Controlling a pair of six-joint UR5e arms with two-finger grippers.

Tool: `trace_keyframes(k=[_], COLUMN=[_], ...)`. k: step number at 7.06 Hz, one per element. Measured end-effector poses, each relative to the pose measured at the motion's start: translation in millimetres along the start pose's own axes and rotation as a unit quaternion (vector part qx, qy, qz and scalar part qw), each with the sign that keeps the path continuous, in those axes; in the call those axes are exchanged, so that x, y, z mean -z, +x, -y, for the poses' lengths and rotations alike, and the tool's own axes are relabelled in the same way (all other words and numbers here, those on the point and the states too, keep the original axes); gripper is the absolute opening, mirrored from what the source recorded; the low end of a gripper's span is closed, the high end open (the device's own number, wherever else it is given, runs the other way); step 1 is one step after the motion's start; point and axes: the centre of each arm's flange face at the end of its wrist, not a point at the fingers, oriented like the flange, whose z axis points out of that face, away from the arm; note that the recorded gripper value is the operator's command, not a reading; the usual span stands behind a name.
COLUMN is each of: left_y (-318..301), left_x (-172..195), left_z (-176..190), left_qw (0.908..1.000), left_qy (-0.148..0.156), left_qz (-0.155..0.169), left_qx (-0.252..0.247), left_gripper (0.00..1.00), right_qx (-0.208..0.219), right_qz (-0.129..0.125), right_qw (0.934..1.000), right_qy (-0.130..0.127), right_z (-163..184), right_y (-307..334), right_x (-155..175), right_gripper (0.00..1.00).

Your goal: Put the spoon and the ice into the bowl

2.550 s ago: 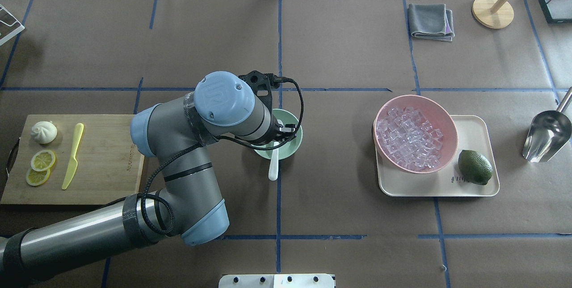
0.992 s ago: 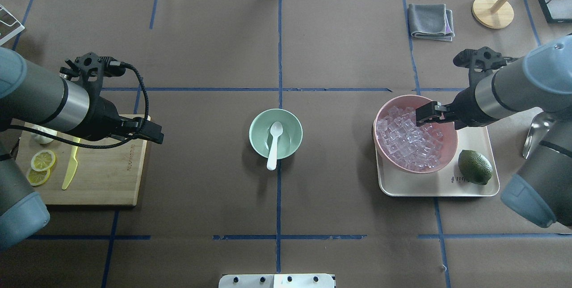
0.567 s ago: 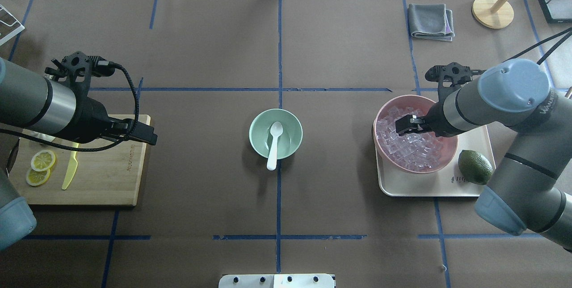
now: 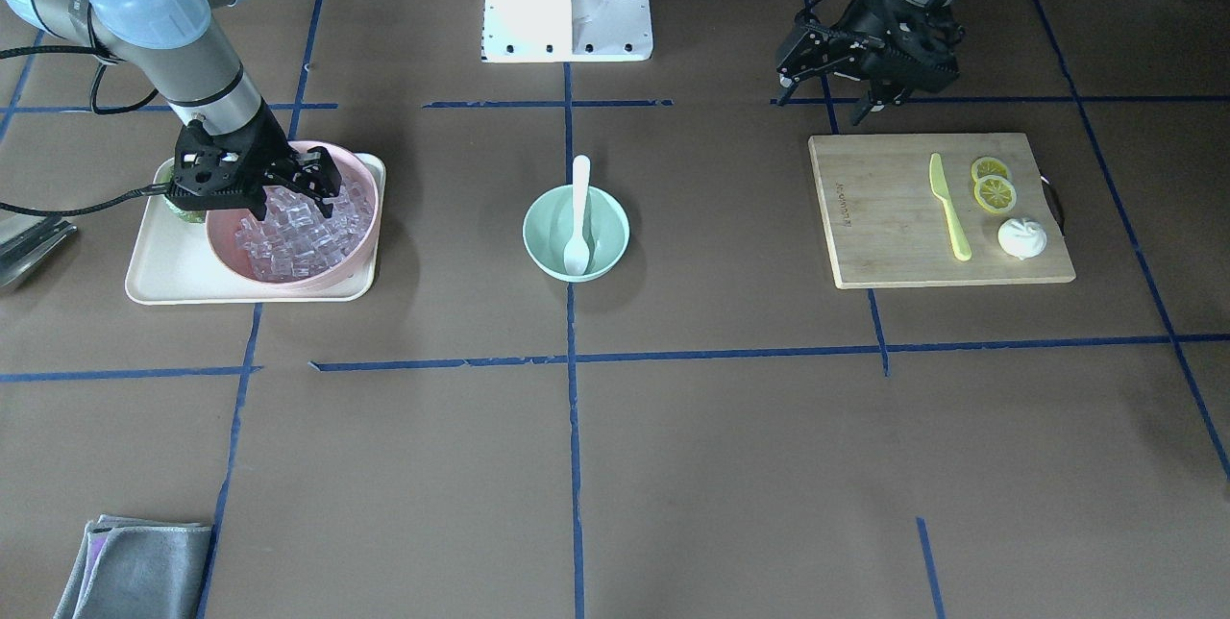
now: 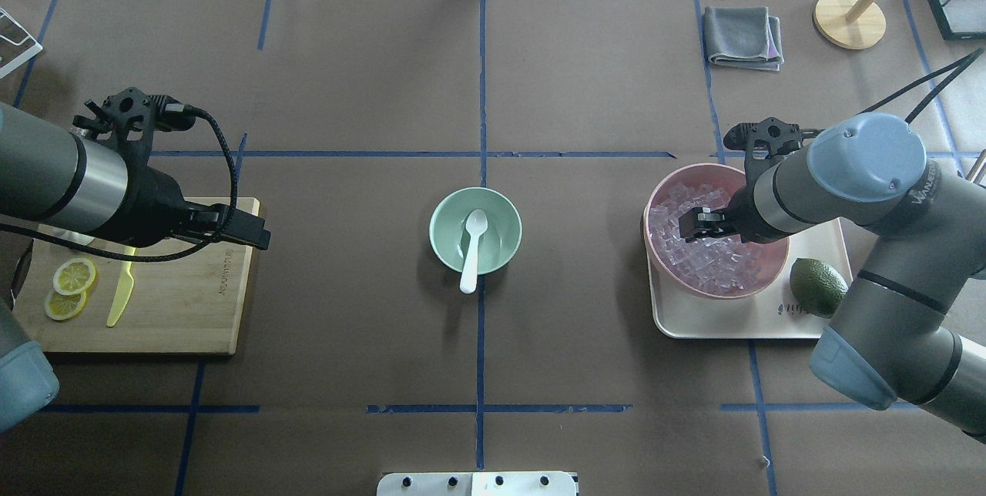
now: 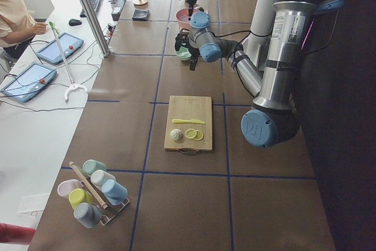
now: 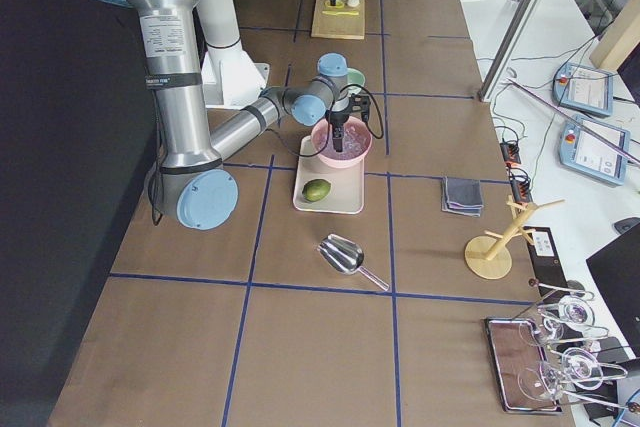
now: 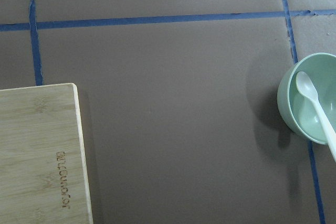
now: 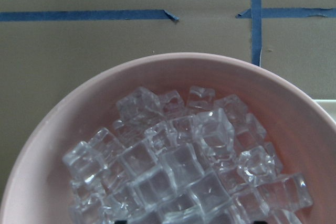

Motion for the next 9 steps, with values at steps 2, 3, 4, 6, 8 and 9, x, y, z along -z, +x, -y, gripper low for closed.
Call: trace_keyframes(k=[2, 3, 4, 6, 8, 9], left_y=[-2, -2, -2, -1, 0, -5], left_x=[0, 1, 1, 2, 6, 10], left_z=[-1, -1, -1, -2, -1, 1], left_qw=[1.0, 1.0, 1.0, 1.0, 1.0, 1.0], left_qy=[0.0, 0.0, 0.0, 0.0, 0.004, 0.008], left_qz=[0.001, 0.001, 0.001, 0.0, -0.002, 0.0], left_qx=[0.001, 0.001, 0.001, 0.0, 0.0, 0.003], left_gripper=[0.99, 0.99, 0.99, 0.99, 0.99, 0.99], right_qx=[0.009, 0.015, 0.017, 0.013, -0.036, -0.062], right_qz=[0.007, 0.012, 0.021, 0.063, 0.109, 0.119], right_qw=[0.9999, 0.9998, 0.9996, 0.9979, 0.9934, 0.991], right_qy=[-0.006, -0.008, -0.01, -0.003, -0.002, -0.006], right_z=[-2, -3, -3, 3, 3, -2], right_y=[-7, -15, -24, -65, -131, -168], right_x=[0, 0, 5, 34, 57, 52], right_gripper=[0.0, 0.0, 0.0, 0.0, 0.0, 0.0])
